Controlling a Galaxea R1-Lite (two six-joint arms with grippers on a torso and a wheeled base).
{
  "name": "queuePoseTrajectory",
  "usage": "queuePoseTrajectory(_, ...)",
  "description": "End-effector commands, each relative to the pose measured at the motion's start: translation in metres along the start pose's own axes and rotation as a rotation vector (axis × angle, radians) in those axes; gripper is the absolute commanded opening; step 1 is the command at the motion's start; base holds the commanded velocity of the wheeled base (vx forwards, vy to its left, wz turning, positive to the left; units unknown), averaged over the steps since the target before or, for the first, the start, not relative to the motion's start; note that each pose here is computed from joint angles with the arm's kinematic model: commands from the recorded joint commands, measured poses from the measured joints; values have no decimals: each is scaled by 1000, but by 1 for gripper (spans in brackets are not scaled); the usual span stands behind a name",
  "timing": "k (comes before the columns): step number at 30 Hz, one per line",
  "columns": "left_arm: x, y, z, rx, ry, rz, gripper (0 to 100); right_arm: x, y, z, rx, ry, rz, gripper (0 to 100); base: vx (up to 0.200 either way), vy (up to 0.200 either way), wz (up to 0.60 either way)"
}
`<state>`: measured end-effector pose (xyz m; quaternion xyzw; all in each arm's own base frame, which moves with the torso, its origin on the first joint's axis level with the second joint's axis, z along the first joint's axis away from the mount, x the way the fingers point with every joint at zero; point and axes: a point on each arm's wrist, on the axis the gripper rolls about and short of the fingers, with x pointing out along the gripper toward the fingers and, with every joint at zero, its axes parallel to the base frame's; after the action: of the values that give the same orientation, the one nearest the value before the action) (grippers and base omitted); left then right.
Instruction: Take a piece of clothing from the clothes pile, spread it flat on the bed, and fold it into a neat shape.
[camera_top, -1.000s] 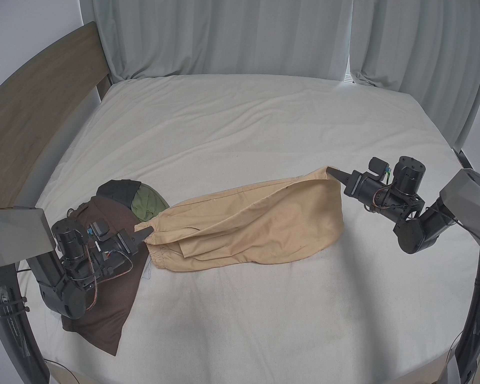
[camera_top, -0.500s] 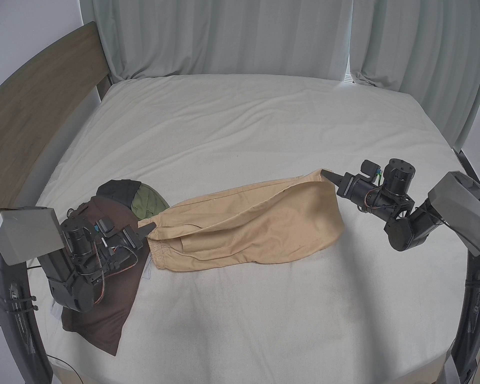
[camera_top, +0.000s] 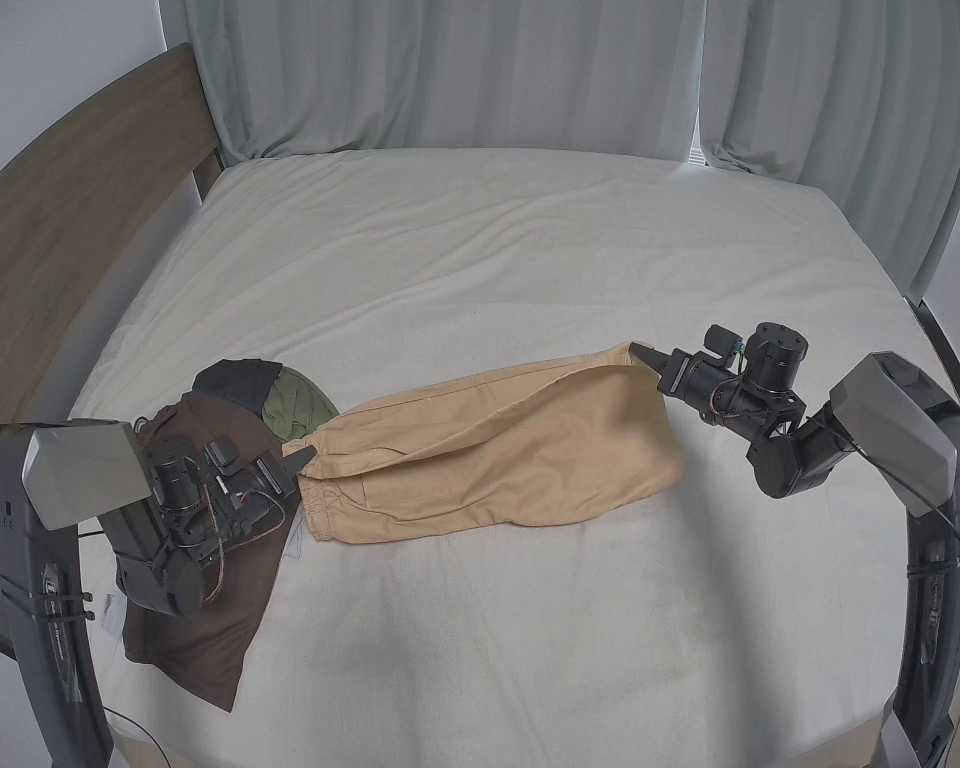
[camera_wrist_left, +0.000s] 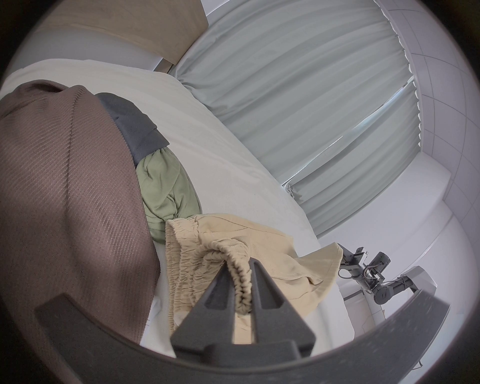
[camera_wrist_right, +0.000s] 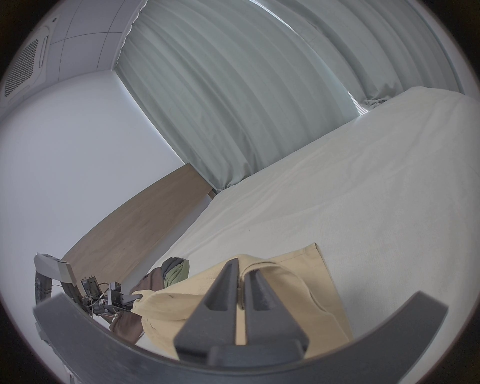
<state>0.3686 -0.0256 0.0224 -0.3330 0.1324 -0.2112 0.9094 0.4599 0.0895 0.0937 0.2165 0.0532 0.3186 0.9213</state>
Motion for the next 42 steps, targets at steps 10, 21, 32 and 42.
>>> queuePoseTrajectory(10, 4, 8, -5, -4, 8, 10, 0, 16, -9, -12, -6, -3, 11, 0, 0, 0, 0)
queuePoseTrajectory(21, 10, 12, -1, -10, -12, 2, 100, 28, -15, -8, -27, -41, 23, 100, 0, 0, 0)
queuePoseTrajectory(32, 11, 21, 22, -123, -125, 42, 100, 28, -16, -8, -30, -50, -4, 100, 0, 0, 0)
queuePoseTrajectory(42, -17, -12, 31, -107, -110, 15, 100, 2, 3, -5, -43, 2, -29, 100, 0, 0, 0)
